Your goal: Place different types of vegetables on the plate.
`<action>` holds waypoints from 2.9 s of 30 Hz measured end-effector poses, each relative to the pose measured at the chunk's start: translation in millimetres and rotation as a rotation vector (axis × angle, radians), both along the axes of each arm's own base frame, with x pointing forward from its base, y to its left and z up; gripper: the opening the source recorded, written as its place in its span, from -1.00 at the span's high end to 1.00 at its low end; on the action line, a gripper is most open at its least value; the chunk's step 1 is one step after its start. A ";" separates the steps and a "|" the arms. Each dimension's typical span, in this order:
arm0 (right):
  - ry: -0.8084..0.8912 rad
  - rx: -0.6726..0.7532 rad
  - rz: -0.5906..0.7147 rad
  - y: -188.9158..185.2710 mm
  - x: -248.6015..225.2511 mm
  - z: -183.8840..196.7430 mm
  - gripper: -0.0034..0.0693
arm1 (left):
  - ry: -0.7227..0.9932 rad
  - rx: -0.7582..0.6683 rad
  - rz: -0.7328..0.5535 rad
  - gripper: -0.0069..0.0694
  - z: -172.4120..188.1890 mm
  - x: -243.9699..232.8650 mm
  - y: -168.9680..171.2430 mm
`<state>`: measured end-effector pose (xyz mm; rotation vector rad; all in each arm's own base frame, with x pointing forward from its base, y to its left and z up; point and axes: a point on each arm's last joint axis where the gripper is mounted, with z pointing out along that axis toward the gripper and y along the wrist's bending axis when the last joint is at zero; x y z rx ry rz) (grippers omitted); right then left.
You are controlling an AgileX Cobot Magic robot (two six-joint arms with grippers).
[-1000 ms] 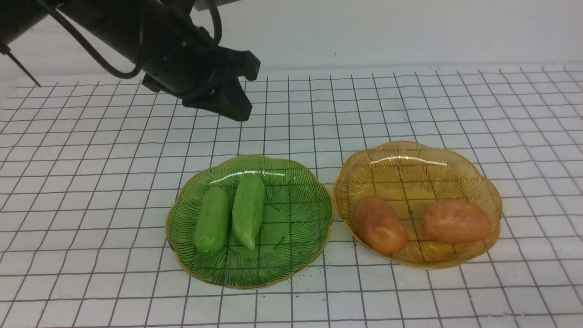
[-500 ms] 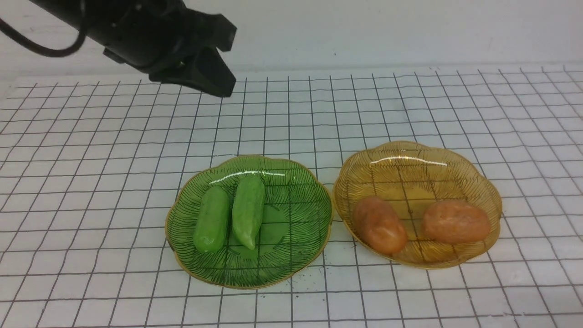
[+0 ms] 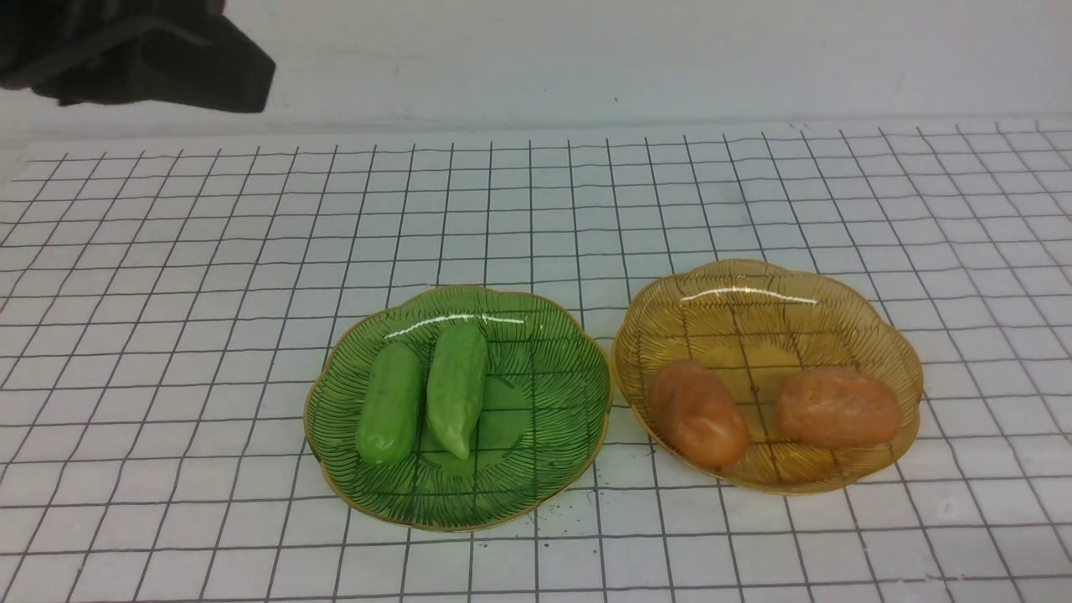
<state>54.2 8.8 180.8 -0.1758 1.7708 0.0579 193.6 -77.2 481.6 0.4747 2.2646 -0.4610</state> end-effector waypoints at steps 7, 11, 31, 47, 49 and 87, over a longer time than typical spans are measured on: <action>0.000 -0.003 -0.081 -4.4 0.5 0.0 0.94 | -0.066 0.018 0.025 0.84 -9.4 -69.4 21.3; 0.000 -0.003 -0.086 -4.7 0.6 0.0 0.94 | -0.073 0.053 0.046 0.84 -23.7 -90.0 30.2; 0.000 -0.002 -0.028 -1.5 0.2 0.0 0.94 | -0.326 -0.053 0.167 0.84 -132.5 -129.8 47.2; 0.001 0.000 -0.028 -1.5 0.2 -0.1 0.94 | -0.515 -0.138 0.268 0.84 -162.8 -98.6 46.7; 0.001 0.000 -0.028 -1.5 0.2 -0.1 0.94 | -0.507 -0.135 0.267 0.84 -164.5 -98.6 46.6; 0.003 0.001 -0.028 -1.4 0.2 -0.3 0.95 | -0.431 0.049 0.522 0.84 -311.4 -141.2 76.7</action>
